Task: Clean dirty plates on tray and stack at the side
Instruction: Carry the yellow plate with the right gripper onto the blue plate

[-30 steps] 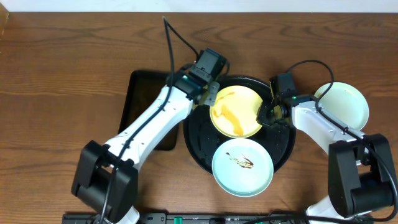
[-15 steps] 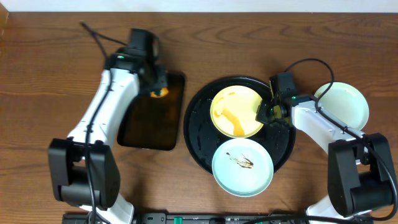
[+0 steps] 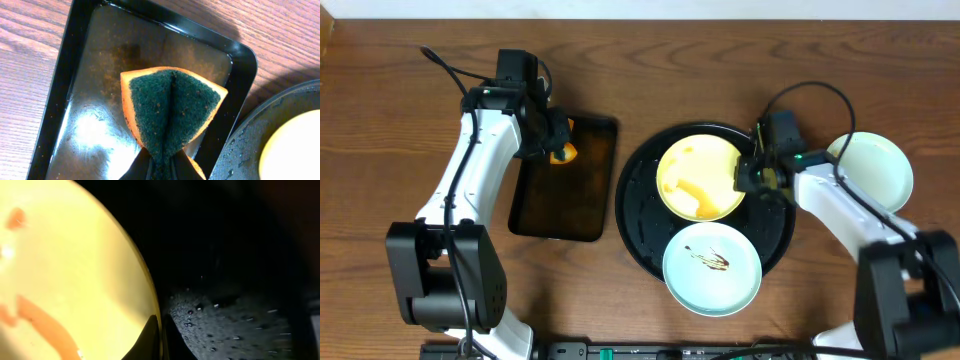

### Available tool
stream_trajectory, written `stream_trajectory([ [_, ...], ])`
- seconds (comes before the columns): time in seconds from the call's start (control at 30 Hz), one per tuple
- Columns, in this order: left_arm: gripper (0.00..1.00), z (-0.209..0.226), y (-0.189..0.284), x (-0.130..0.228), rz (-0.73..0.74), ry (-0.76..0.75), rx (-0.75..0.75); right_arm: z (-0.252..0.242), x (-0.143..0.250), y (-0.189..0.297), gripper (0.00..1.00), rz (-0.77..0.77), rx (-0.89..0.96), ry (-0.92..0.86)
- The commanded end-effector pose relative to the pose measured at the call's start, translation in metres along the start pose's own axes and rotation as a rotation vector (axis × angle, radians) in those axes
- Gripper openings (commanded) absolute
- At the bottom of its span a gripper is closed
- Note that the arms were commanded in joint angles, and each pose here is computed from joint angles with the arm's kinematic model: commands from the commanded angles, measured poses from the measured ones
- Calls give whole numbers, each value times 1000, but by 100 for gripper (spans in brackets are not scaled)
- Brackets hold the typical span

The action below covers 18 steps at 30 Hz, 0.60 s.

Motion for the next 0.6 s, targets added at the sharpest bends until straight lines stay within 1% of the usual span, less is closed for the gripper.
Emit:
stream_trajectory([
  [0.0,8,4,-7,4,29,17,-7,-3,-33,45,1,-161,75,148],
  [0.13,8,4,-7,4,28,17,-9,-11,-40,73,1,-225,165,231],
  [0.33,8,4,-7,4,28,17,-9,-21,-47,103,1,-291,323,308],
  [0.47,9,4,-7,4,28,17,-9,-21,-53,120,1,-330,457,365],
  [0.57,8,4,-7,4,28,17,-9,-14,-58,130,1,-348,560,447],
])
Point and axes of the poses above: each gripper's point midway between its finger pads, its own y axis back along the fingers, its own z axis along the line the jaws close on, x = y × z, the point moved 4 cm from there along y, back along the fingers, and after that the axes turned 14 degrees about y, right-handed, at the moved point
